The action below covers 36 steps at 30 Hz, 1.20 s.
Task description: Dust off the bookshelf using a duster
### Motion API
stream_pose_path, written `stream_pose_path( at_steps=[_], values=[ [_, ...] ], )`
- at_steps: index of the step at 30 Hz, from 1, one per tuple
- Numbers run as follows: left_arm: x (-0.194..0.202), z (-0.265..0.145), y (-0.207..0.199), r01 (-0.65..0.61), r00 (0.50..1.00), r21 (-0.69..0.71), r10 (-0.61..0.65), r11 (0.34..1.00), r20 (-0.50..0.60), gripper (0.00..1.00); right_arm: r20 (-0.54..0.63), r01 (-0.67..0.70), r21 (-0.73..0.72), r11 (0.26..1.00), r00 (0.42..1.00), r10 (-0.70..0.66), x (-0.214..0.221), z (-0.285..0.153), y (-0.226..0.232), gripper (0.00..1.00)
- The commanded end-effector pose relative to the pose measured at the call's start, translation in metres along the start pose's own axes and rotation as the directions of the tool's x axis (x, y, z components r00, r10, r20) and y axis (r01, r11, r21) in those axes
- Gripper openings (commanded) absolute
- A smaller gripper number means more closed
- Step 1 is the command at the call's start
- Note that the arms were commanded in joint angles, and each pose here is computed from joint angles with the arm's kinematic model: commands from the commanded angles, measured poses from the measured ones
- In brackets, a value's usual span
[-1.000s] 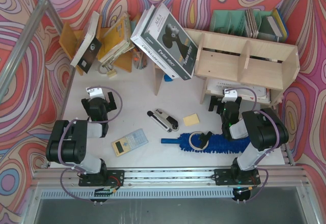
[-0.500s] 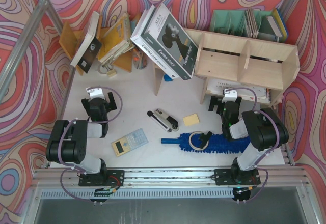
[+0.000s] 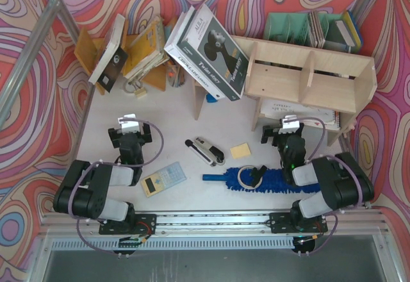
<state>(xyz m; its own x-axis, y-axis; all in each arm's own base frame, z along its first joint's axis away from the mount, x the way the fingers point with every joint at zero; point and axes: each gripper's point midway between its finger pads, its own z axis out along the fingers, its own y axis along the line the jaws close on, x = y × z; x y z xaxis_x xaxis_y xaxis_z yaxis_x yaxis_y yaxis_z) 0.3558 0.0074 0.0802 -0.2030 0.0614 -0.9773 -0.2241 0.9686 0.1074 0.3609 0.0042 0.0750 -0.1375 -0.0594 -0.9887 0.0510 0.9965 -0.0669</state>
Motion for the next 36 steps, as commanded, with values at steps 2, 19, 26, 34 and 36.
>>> stream_pose_path(
  at_steps=[2, 19, 26, 34, 36],
  values=[
    [-0.03, -0.019, 0.004, -0.077, 0.99, -0.099, 0.088, 0.992, 0.106, 0.98, 0.059, -0.021, 0.001, 1.0, 0.998, 0.021, -0.026, -0.017, 0.002, 0.99],
    [-0.107, -0.095, -0.032, 0.236, 0.962, 0.053, -0.241, 0.97, 0.126, 0.98, -0.031, -0.262, -0.156, 0.952, 0.965, 0.261, -0.068, -0.082, 0.039, 0.99],
    [-0.11, -0.124, -0.005, 0.431, 0.902, -0.016, -0.431, 0.902, 0.023, 0.98, -0.223, -0.558, -0.128, 0.82, 0.822, 0.524, -0.084, -0.111, 0.056, 0.99],
    [-0.1, -0.159, 0.045, 0.56, 0.825, -0.153, -0.564, 0.814, 0.023, 0.98, -0.342, -0.616, 0.121, 0.778, 0.71, 0.616, -0.071, -0.133, 0.038, 0.96],
    [-0.099, -0.16, 0.029, 0.566, 0.823, -0.055, -0.567, 0.823, -0.015, 0.98, -0.44, -0.559, 0.215, 0.801, 0.677, 0.591, -0.055, -0.137, 0.036, 0.99]
  ],
)
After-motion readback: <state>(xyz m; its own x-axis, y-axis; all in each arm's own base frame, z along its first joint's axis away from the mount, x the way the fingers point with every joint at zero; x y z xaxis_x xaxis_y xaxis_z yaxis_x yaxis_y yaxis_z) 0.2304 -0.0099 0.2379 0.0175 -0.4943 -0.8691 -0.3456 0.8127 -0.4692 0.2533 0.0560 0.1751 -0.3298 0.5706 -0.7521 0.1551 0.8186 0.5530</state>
